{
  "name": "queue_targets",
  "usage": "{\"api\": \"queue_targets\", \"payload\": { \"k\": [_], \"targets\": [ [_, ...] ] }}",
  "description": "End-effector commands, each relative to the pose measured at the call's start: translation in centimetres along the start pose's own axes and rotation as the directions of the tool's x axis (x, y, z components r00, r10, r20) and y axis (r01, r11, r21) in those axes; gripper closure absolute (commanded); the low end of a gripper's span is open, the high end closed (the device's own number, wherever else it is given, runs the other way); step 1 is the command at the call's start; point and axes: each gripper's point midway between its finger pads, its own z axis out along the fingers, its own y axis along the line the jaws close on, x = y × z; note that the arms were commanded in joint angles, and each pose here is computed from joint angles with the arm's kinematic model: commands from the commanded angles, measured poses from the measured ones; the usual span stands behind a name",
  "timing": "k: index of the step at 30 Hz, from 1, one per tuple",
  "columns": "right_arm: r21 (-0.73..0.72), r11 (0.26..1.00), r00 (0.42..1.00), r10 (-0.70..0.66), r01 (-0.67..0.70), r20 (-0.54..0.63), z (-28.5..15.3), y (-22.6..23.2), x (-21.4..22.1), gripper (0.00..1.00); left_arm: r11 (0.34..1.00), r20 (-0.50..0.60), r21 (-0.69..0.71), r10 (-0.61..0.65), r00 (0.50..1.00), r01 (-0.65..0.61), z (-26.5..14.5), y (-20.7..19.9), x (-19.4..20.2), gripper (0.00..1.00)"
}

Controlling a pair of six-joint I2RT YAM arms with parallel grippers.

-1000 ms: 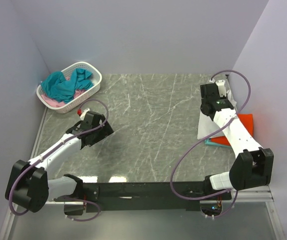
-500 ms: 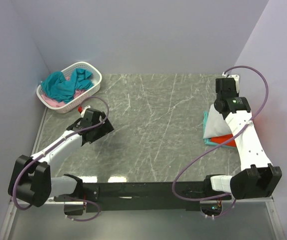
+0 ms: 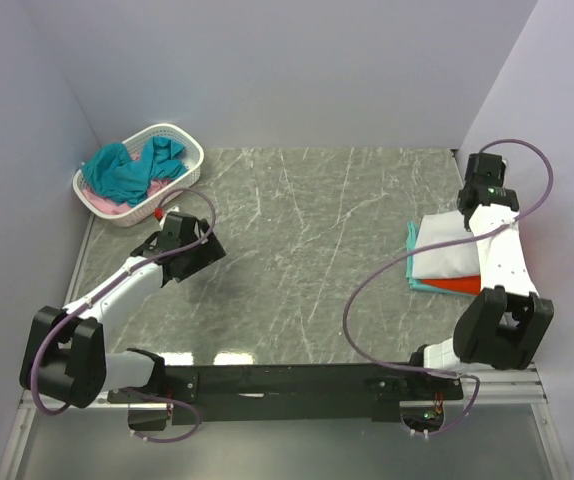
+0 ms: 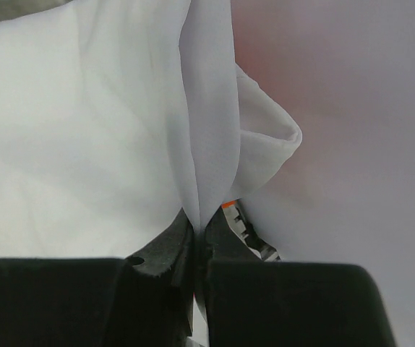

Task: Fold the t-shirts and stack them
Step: Neatly place the folded tshirt to the corner

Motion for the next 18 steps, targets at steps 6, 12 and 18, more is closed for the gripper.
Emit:
{"api": "queue_targets", "payload": {
  "k": [6, 12, 18],
  "targets": [
    [0.07, 0.997, 0.999, -0.008, 0.011, -0.044, 4.6, -1.0, -0.4, 1.0, 0.996, 0.047, 0.085, 0.018, 0.999, -0.022, -0.7, -1.6, -1.6, 0.01],
    [0.155, 0.988, 0.995, 0.039, -0.024, -0.096, 6.6, -1.6, 0.3, 0.92, 0.997, 0.038, 0.08, 0.01, 0.999, -0.013, -0.5, -1.4, -1.6, 0.01],
    [0.22, 0.973, 0.983, 0.1, -0.065, -0.153, 6.6, -2.1, 1.5, 0.46, 0.997, 0.058, 0.072, -0.003, 0.998, -0.001, -0.9, -1.2, -2.0, 0.0]
  ]
}}
